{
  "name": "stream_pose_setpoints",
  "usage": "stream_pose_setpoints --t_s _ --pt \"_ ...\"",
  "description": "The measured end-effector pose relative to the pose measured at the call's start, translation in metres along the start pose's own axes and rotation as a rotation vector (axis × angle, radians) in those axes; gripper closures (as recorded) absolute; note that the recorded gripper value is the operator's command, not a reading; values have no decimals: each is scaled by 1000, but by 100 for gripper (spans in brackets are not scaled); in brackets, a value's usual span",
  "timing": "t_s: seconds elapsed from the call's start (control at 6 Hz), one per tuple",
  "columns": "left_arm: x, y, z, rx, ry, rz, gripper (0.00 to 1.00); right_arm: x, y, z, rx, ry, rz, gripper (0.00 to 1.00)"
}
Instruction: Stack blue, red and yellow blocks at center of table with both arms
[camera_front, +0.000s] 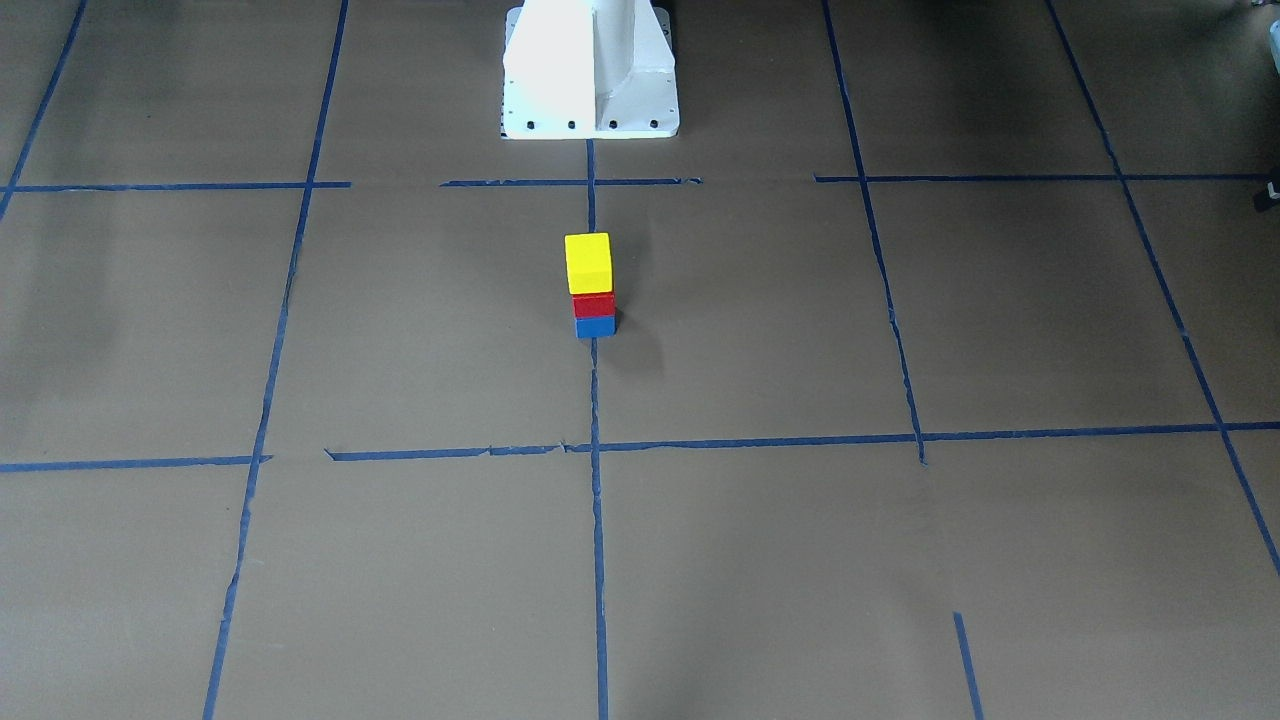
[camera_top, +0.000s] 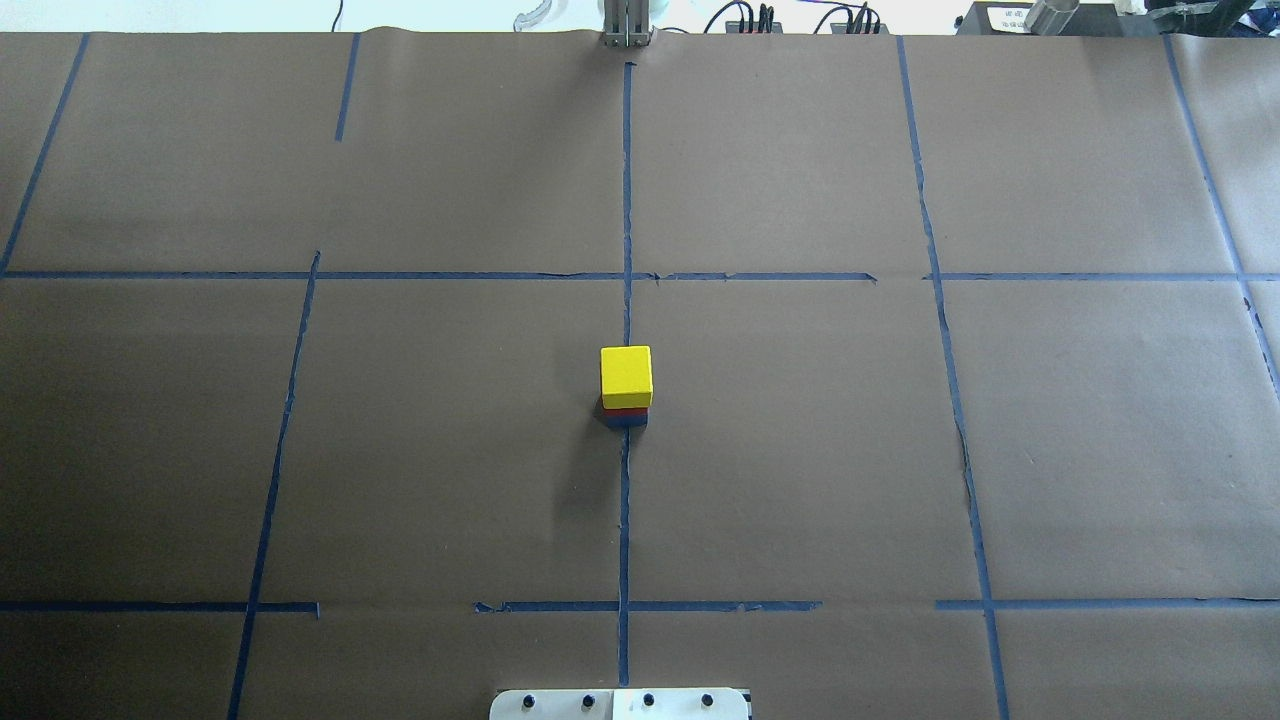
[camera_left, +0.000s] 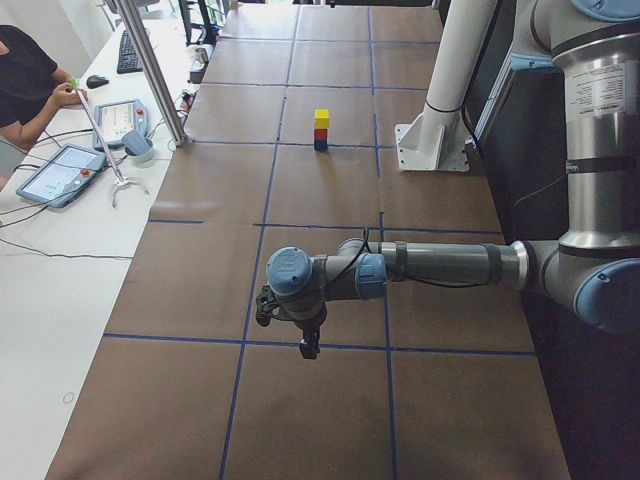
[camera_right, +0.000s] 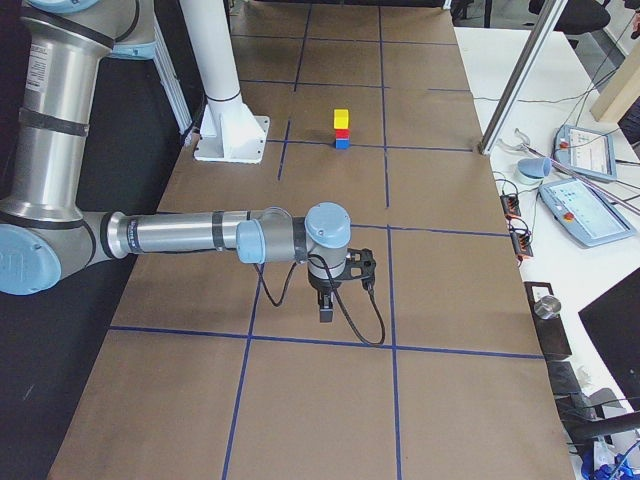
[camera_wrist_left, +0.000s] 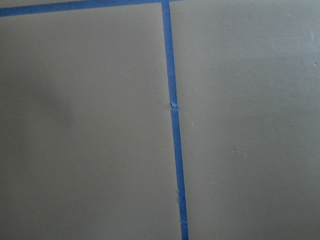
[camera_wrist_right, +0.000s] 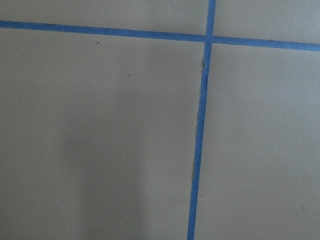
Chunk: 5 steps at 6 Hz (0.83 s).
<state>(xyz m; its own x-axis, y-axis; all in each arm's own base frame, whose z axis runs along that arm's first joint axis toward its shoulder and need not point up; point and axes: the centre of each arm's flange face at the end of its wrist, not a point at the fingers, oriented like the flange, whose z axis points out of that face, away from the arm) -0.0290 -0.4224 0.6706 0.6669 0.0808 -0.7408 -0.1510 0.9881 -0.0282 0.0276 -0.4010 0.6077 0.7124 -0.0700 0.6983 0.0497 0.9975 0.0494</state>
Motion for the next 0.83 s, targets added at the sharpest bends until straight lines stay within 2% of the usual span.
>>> stream_pose_setpoints --t_s 0.83 --pt "3 -6 -4 8 -3 8 0 6 7 -15 22 -6 25 0"
